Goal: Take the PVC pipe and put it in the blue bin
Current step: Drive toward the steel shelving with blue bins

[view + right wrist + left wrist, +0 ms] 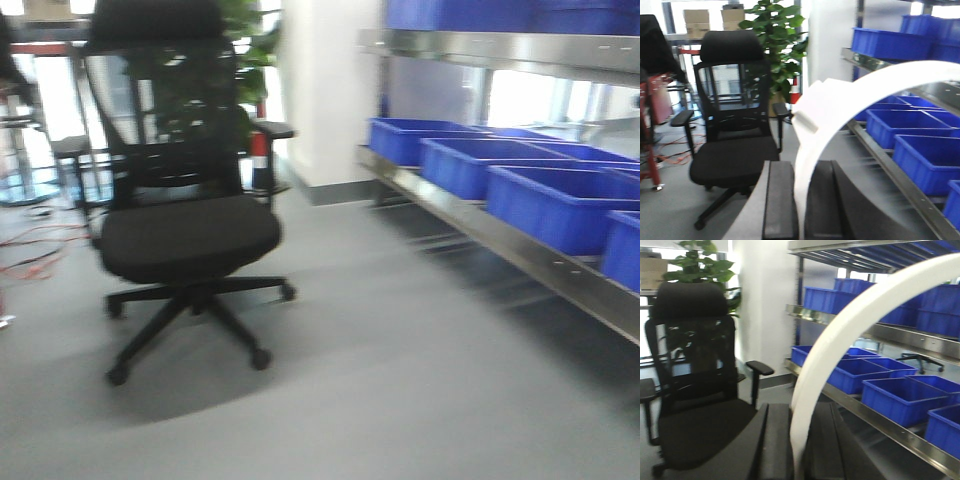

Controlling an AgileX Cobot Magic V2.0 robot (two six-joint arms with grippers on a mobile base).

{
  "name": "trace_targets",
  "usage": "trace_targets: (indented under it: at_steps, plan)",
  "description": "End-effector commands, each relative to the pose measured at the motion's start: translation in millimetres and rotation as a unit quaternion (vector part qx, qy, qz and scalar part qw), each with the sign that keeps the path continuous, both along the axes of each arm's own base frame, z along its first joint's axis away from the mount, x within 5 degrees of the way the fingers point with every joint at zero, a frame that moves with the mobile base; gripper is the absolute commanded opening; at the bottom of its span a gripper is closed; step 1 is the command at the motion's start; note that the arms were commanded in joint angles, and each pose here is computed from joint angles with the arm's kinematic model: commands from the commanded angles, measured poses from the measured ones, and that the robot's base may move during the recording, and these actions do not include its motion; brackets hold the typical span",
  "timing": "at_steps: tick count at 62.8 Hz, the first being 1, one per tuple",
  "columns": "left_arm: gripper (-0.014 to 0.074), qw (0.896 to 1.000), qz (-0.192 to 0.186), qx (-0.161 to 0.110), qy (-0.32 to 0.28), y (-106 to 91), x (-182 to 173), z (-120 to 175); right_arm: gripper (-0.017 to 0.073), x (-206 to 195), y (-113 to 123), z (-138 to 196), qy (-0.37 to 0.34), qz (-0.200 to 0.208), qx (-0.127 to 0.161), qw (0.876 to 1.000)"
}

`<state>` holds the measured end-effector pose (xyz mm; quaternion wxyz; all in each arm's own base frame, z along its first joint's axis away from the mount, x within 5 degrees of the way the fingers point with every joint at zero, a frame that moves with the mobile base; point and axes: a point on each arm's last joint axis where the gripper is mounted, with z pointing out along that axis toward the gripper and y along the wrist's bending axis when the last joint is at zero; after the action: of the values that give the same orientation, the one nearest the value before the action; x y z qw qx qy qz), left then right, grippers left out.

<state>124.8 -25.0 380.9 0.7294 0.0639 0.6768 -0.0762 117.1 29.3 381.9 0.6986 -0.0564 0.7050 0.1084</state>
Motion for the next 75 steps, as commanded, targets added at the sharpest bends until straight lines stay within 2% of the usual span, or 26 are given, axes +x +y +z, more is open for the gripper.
trace_targets:
  at_steps: [1, 75]
  plan:
    - [-0.0111, 1.000, -0.004, -0.009, -0.019, -0.4, -2.4, 4.6, -0.0163, -1.0, -0.2, 3.3, -0.016, 0.001, -0.005, 1.000]
    - [-0.0111, 1.000, -0.004, -0.009, -0.019, -0.4, -2.4, 4.6, -0.0163, -0.6, 0.0, 3.1, -0.016, 0.001, -0.005, 1.000]
